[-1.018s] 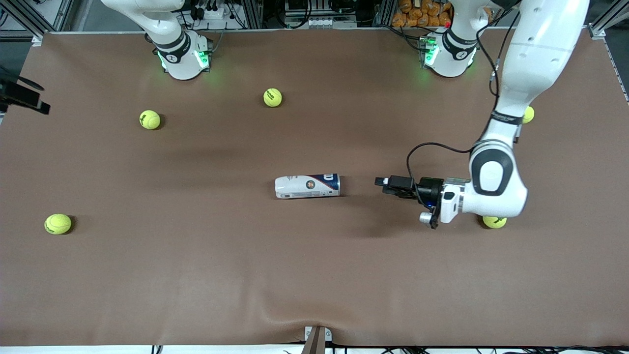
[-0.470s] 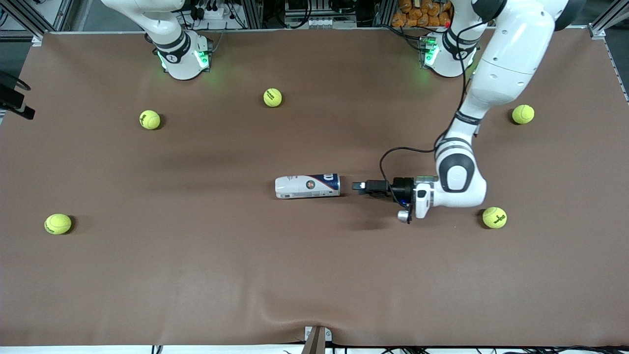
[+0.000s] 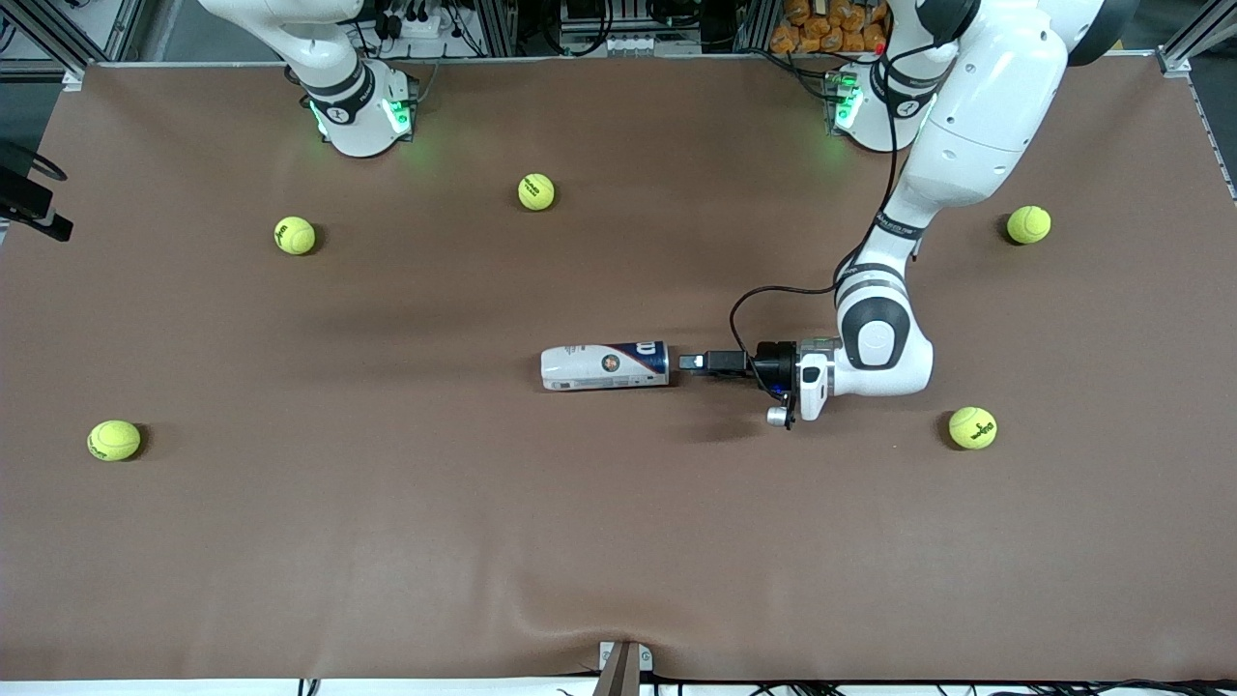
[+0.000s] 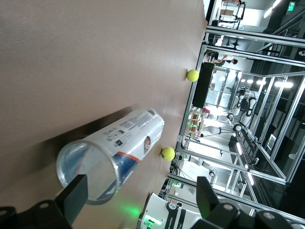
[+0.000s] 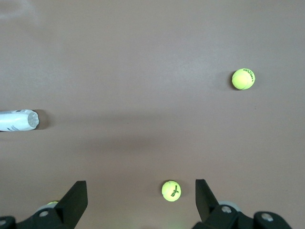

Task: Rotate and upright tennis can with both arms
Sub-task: 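Close the left gripper on the can's metal end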

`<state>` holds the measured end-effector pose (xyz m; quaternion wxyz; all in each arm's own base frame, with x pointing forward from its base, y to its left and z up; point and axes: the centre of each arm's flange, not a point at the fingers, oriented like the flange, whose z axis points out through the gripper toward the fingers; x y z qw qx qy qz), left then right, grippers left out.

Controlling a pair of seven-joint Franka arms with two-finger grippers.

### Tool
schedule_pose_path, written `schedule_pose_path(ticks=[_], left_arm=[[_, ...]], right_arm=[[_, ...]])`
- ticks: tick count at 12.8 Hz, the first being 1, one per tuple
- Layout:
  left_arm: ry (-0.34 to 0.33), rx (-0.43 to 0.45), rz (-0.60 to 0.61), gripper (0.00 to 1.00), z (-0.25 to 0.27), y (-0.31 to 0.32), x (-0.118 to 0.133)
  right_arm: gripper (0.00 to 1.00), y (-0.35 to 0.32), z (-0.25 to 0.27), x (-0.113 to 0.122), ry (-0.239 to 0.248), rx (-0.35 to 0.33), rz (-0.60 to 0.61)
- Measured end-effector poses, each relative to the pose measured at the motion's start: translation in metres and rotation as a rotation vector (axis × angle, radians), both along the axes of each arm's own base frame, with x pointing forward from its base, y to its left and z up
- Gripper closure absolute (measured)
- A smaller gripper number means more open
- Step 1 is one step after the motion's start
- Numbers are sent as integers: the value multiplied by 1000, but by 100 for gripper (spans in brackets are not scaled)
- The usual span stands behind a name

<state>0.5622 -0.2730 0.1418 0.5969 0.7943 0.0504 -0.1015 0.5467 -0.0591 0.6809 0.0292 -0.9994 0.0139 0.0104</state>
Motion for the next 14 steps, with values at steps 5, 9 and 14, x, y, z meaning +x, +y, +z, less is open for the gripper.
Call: schedule_pose_path(ticks=[5, 9, 14], left_arm=[[26, -7, 26, 0, -8, -35, -16], [30, 20, 27, 10, -17, -46, -24], [-15, 21, 21, 71, -24, -39, -22]], right_arm=[[0, 22, 14, -12, 65, -78, -42], [0, 17, 13, -14, 72, -80, -58], [0, 10, 12, -9, 50, -49, -63]])
